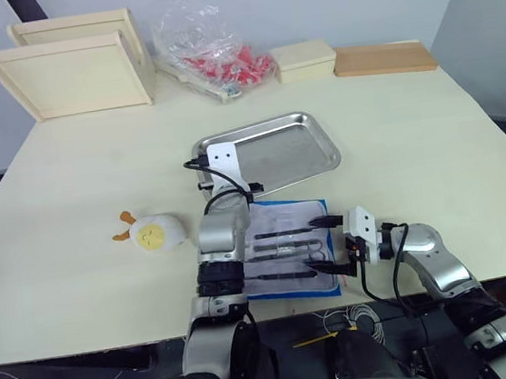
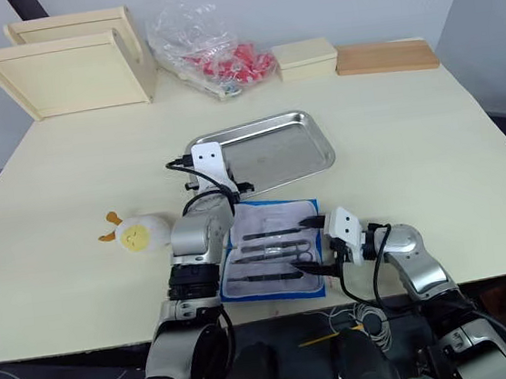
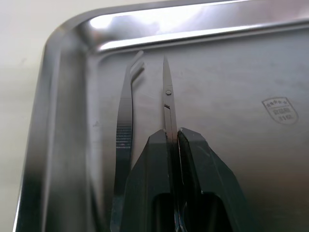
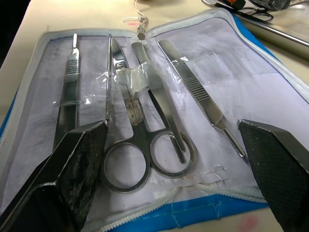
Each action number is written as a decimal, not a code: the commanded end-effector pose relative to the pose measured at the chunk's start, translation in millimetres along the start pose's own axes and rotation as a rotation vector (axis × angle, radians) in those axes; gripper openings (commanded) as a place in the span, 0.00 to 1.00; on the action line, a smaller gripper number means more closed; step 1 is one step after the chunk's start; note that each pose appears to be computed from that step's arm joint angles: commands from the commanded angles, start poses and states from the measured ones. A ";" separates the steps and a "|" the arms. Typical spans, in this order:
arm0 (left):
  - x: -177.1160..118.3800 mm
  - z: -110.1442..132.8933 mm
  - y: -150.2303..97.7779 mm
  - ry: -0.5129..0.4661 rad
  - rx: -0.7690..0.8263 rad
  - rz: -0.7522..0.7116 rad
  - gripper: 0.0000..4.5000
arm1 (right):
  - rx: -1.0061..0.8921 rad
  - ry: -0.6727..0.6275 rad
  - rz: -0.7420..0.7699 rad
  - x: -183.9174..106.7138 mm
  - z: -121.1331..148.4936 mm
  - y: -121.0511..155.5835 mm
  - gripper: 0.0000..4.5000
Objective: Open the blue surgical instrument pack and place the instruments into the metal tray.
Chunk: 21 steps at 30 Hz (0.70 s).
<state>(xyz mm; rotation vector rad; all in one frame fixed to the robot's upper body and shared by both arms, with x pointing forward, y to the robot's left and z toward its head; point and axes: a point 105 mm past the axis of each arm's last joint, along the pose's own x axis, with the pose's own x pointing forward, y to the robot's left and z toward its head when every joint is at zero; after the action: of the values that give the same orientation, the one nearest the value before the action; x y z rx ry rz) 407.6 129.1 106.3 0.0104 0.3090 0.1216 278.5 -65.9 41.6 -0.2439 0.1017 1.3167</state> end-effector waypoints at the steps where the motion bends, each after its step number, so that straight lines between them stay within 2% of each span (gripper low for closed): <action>1: -0.4 9.5 -4.2 -0.029 -0.006 -0.003 0.01 | 0.178 0.180 0.061 0.1 -57.8 31.1 1.00; 7: 1.3 7.6 -4.9 -0.014 -0.019 0.001 0.01 | 0.179 0.180 0.058 -0.4 -58.3 32.4 1.00; 10: 1.9 5.8 -3.2 0.000 -0.036 0.011 0.26 | 0.178 0.180 0.057 -0.6 -58.4 32.7 1.00; 16: 1.8 5.1 -2.2 0.001 -0.049 0.017 0.93 | 0.179 0.181 0.056 -0.9 -59.0 33.5 1.00; 17: 1.5 6.2 -3.2 -0.003 -0.055 0.009 0.99 | 0.179 0.181 0.056 -0.9 -59.1 33.6 1.00; 21: -0.7 15.1 -9.5 -0.040 -0.068 -0.036 0.99 | 0.179 0.182 0.056 -0.9 -59.3 33.4 1.00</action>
<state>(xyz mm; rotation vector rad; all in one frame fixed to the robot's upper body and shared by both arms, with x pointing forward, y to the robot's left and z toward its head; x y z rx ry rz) 410.2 127.9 104.7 -0.0397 0.3266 0.1351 278.7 -66.2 41.4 -0.2438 0.1012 1.3094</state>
